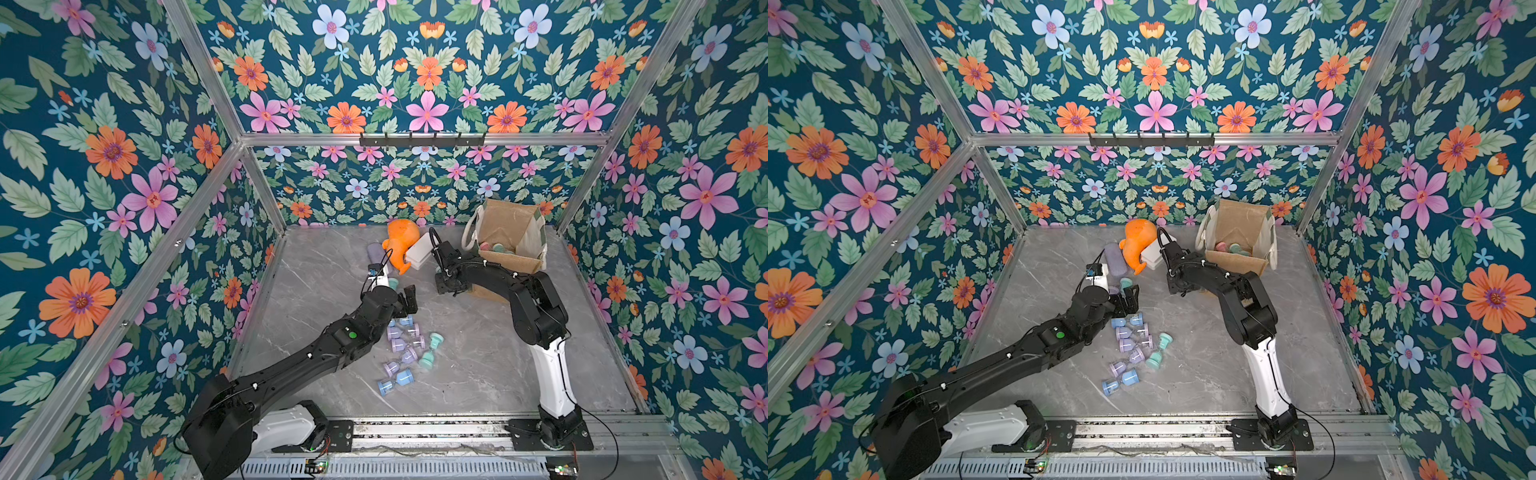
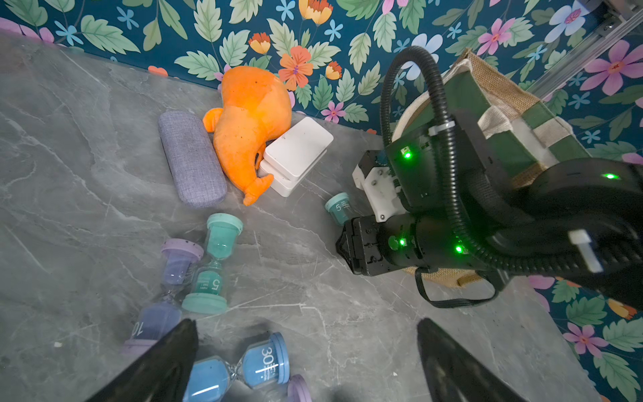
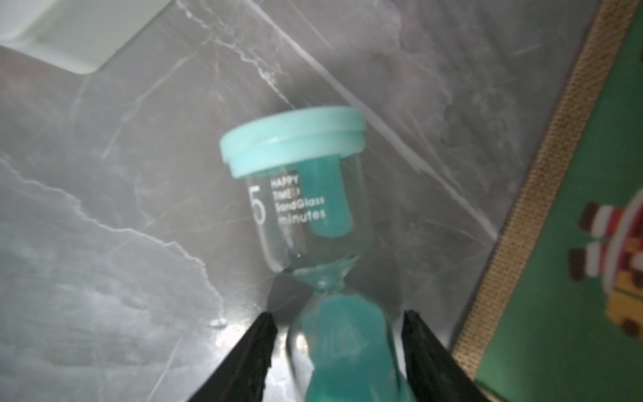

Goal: Put the hourglass into the canvas bag
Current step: Pick up the hourglass from the center of the board.

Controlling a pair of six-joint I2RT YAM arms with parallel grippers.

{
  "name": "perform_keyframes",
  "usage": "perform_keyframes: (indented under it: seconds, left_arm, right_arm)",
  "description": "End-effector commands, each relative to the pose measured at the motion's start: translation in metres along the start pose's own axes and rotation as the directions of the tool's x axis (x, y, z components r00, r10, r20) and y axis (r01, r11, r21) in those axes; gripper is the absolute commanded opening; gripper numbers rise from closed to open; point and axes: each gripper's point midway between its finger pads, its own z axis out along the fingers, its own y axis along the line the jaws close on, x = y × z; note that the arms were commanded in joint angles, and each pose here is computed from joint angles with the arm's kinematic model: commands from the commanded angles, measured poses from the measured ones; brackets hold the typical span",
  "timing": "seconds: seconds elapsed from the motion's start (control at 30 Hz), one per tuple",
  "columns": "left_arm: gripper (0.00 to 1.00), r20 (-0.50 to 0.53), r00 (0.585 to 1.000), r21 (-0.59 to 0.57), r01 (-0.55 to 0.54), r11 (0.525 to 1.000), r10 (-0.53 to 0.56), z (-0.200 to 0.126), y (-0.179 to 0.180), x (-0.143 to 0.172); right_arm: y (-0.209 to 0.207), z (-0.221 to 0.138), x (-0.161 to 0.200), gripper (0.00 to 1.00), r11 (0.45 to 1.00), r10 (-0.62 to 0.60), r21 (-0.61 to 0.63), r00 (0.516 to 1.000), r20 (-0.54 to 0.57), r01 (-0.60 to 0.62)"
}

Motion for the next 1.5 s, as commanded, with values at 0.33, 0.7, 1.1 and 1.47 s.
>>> perform_keyframes:
  seconds: [0.33,0.7,1.1,1.47]
  left_arm:
    - [1.00,0.017,1.000,0.009,0.005,1.000,-0.005,-0.002,-0.002,-0.007]
    - [1.00,0.022,1.000,0.009,0.005,1.000,-0.005,-0.004,-0.002,-0.008]
    - [1.00,0.038,0.999,0.019,0.007,1.000,-0.008,-0.010,-0.004,-0.015]
    - [1.00,0.057,0.998,0.050,-0.024,0.998,0.021,-0.016,-0.018,-0.034]
  right_arm:
    - [-0.001,-0.006,0.014,0.52,1.000,-0.007,-0.012,0.999,-0.040,0.006]
    - [0.003,-0.011,0.014,0.46,0.999,0.011,-0.035,0.999,-0.031,-0.012]
    - [0.006,-0.048,-0.006,0.41,0.996,0.024,-0.088,0.999,0.042,-0.020]
    - [0.008,-0.142,-0.035,0.40,0.975,0.072,-0.220,0.981,0.182,-0.031]
